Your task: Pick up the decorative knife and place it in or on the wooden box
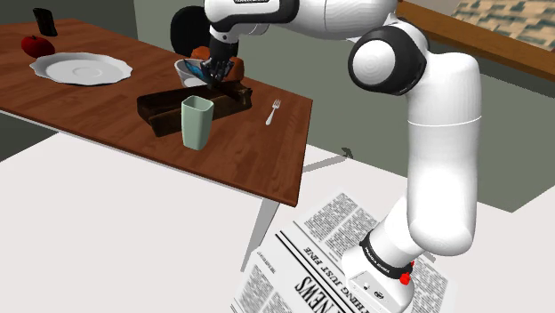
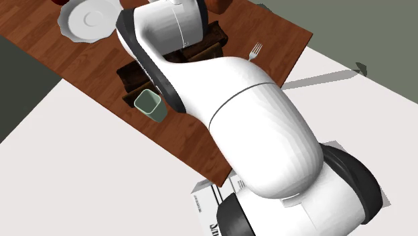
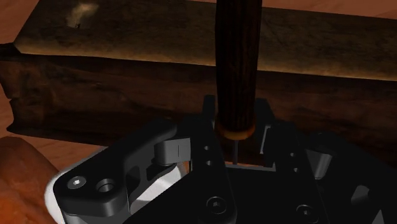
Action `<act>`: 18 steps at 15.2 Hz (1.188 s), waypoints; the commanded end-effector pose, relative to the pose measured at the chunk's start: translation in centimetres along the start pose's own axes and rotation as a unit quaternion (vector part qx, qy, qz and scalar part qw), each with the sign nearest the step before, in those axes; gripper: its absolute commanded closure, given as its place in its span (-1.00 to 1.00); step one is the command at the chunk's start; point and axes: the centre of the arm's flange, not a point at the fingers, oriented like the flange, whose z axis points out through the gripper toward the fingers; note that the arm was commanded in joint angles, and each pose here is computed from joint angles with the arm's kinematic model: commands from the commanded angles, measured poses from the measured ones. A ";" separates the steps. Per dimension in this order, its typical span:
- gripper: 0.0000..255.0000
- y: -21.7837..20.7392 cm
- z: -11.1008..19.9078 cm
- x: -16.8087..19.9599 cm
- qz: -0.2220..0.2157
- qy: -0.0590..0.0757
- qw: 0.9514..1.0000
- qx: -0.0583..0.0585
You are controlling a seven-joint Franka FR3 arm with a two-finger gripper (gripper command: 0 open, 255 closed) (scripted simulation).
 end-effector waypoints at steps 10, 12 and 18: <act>-1.00 0.0 0.1 0.0 0.000 0.000 1.000 0.000; -1.00 0.0 0.1 0.0 0.000 0.000 1.000 0.000; -1.00 0.0 -4.9 0.0 0.000 0.000 1.000 0.000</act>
